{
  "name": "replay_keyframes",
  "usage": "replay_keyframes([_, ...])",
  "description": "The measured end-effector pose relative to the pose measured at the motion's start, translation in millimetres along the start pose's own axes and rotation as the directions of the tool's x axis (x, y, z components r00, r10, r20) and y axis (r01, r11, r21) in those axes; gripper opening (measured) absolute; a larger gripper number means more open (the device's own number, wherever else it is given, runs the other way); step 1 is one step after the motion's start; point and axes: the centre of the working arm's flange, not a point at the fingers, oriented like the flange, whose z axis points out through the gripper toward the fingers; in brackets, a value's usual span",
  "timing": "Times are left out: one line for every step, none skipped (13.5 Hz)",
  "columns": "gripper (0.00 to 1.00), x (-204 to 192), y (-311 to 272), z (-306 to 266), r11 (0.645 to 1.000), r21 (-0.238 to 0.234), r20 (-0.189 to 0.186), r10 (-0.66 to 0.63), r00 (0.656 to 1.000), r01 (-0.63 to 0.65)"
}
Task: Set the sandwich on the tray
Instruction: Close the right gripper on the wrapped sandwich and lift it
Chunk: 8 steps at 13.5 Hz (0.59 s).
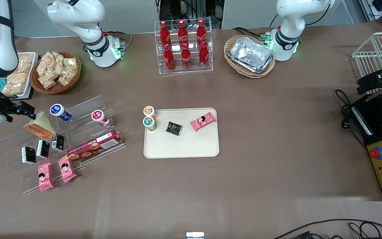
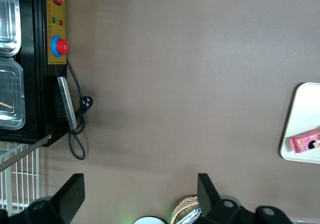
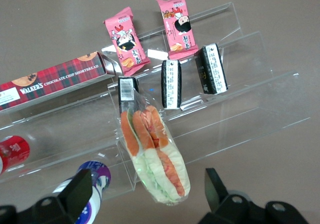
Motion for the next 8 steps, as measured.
replay_keyframes([1.0,0.4,-0.6,1.1,1.0,0.0,0.002,-0.001,1.0,0.001])
replay_keyframes([1.0,0.7,-0.9,1.9,1.0,0.001,0.004,-0.002,1.0,0.002])
replay_keyframes([1.0,0.8,-1.0,2.4,1.0,0.001,0.004,-0.002,1.0,0.002])
replay_keyframes([1.0,0.9,-1.1,3.0,1.0,0.002,0.005,-0.002,1.0,0.002])
replay_keyframes([1.0,1.0,-1.1,3.9,1.0,0.002,0.007,-0.002,1.0,0.002])
replay_keyframes([1.0,1.1,-1.1,5.2,1.0,0.003,0.01,-0.001,1.0,0.001])
replay_keyframes([1.0,1.2,-1.2,7.0,1.0,0.003,0.013,-0.001,1.0,0.001])
replay_keyframes([1.0,2.0,-1.1,9.2,1.0,0.002,0.013,-0.001,1.0,0.001])
